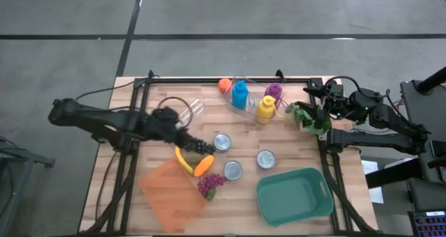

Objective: Pick & Place Food Item
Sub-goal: Put the transparent water bottle into the transparent bin

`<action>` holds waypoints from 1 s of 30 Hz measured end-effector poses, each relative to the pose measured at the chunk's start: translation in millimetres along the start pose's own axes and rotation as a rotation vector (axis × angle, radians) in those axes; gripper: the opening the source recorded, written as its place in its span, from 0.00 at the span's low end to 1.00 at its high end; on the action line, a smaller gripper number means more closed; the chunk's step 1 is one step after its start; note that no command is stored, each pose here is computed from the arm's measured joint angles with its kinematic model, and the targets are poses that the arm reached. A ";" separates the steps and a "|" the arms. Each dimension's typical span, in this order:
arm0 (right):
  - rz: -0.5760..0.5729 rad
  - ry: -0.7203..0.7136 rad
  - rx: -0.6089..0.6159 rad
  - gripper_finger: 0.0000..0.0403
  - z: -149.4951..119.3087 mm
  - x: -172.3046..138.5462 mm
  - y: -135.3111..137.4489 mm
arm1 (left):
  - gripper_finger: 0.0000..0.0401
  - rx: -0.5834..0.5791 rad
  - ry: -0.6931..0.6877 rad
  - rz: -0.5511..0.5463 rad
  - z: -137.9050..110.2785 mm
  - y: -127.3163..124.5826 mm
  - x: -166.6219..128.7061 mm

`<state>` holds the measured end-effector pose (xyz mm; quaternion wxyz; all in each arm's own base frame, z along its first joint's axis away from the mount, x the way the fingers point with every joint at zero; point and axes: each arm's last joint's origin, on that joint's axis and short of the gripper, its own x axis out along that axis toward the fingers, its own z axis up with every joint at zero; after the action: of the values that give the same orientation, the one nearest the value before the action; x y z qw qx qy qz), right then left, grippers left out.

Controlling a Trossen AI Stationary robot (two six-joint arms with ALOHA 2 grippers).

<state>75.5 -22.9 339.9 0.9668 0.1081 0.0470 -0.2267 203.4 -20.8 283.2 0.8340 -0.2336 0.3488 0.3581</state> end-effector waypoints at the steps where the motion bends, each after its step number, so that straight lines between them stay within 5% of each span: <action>1: 0.000 0.000 0.000 0.82 0.0 0.0 0.0 | 0.68 -0.028 0.034 0.013 -3.2 5.3 -6.5; 6: 0.000 0.000 0.000 0.82 0.0 0.0 0.0 | 0.68 -0.095 0.157 0.103 -28.1 19.1 -17.4; 18: 0.000 0.000 0.000 0.82 0.0 0.1 0.0 | 0.68 -0.306 -0.069 0.117 -87.2 22.8 -4.9; 26: 0.000 0.000 0.000 0.82 0.0 0.1 0.0 | 0.68 -0.259 -0.230 0.112 -99.4 27.2 12.0; 30: 0.000 0.000 0.000 0.82 0.0 0.0 0.0 | 0.68 -0.251 -0.203 0.107 -105.8 29.3 16.7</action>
<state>75.5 -22.9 339.9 0.9668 0.1081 0.0470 -0.2267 145.6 -62.6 198.0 0.8090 -0.2796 0.2270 0.4646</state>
